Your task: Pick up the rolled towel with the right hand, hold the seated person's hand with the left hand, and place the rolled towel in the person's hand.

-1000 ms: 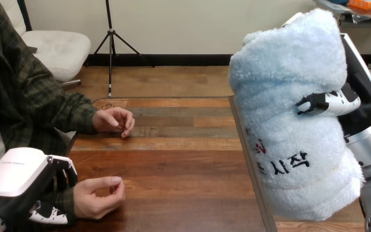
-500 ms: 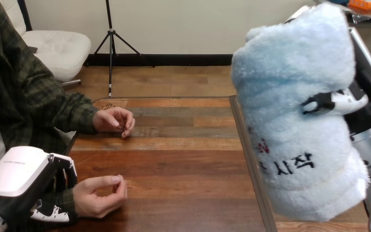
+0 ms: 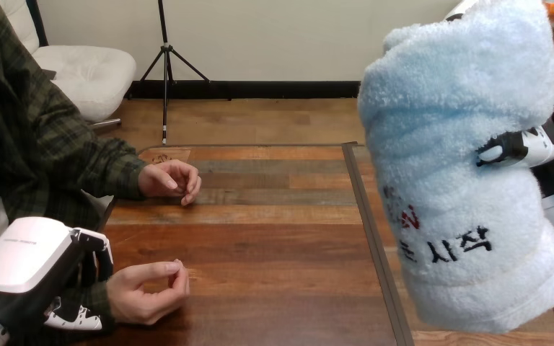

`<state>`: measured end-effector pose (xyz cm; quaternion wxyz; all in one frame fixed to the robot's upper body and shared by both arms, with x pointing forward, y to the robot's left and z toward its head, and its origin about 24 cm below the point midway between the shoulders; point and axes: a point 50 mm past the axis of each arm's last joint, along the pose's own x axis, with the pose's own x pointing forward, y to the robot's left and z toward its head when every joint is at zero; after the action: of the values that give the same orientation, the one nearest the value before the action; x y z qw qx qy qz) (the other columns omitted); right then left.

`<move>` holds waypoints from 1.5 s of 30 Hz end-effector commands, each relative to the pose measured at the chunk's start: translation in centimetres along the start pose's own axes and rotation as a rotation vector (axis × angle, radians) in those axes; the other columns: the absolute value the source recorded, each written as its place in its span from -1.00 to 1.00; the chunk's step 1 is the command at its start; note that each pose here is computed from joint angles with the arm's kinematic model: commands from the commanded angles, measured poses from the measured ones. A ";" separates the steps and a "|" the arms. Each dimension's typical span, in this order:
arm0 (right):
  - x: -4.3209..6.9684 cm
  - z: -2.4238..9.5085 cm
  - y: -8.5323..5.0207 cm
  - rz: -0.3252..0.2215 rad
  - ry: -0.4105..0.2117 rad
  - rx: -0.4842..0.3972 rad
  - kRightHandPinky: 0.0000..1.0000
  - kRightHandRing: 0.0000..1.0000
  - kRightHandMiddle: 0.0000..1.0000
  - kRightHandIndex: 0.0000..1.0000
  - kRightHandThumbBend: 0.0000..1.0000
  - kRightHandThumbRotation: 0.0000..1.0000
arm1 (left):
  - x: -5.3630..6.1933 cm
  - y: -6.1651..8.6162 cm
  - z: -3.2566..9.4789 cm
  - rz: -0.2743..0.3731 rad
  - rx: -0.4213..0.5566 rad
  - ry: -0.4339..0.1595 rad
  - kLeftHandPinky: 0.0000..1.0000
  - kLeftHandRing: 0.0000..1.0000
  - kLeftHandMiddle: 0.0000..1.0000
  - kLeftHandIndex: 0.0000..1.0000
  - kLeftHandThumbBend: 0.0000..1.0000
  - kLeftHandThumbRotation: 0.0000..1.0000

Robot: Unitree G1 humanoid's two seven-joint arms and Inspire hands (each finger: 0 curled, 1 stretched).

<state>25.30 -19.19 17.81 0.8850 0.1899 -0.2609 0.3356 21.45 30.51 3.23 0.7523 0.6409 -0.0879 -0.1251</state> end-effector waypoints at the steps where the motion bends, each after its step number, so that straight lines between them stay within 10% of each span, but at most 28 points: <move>1: 0.7 1.6 0.2 0.029 -0.055 -0.029 -0.84 -0.71 -0.63 -0.66 0.61 -1.00 | 1.5 1.4 0.2 0.051 0.025 -0.041 -0.39 -0.36 -0.29 -0.26 0.71 -1.00; 18: 0.8 1.7 0.0 0.040 -0.029 -0.008 -0.85 -0.72 -0.64 -0.67 0.60 -1.00 | 1.6 1.6 0.7 0.050 0.041 -0.052 -0.36 -0.29 -0.20 -0.17 0.80 -1.00; 26: 0.9 1.7 0.1 0.044 -0.025 -0.002 -0.86 -0.73 -0.63 -0.67 0.62 -1.00 | 1.7 2.0 1.1 0.033 0.105 -0.040 -0.09 0.05 0.15 0.22 0.97 -0.96; 45: 1.0 2.0 -0.1 0.052 -0.018 0.001 -0.86 -0.74 -0.62 -0.67 0.64 -1.00 | 1.0 0.2 0.0 -0.110 0.170 0.146 0.57 0.68 0.70 0.76 1.00 -0.35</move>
<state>25.31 -19.56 17.90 0.8841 0.1982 -0.2376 0.3501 21.91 30.55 2.99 0.7018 0.7028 -0.0043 -0.1162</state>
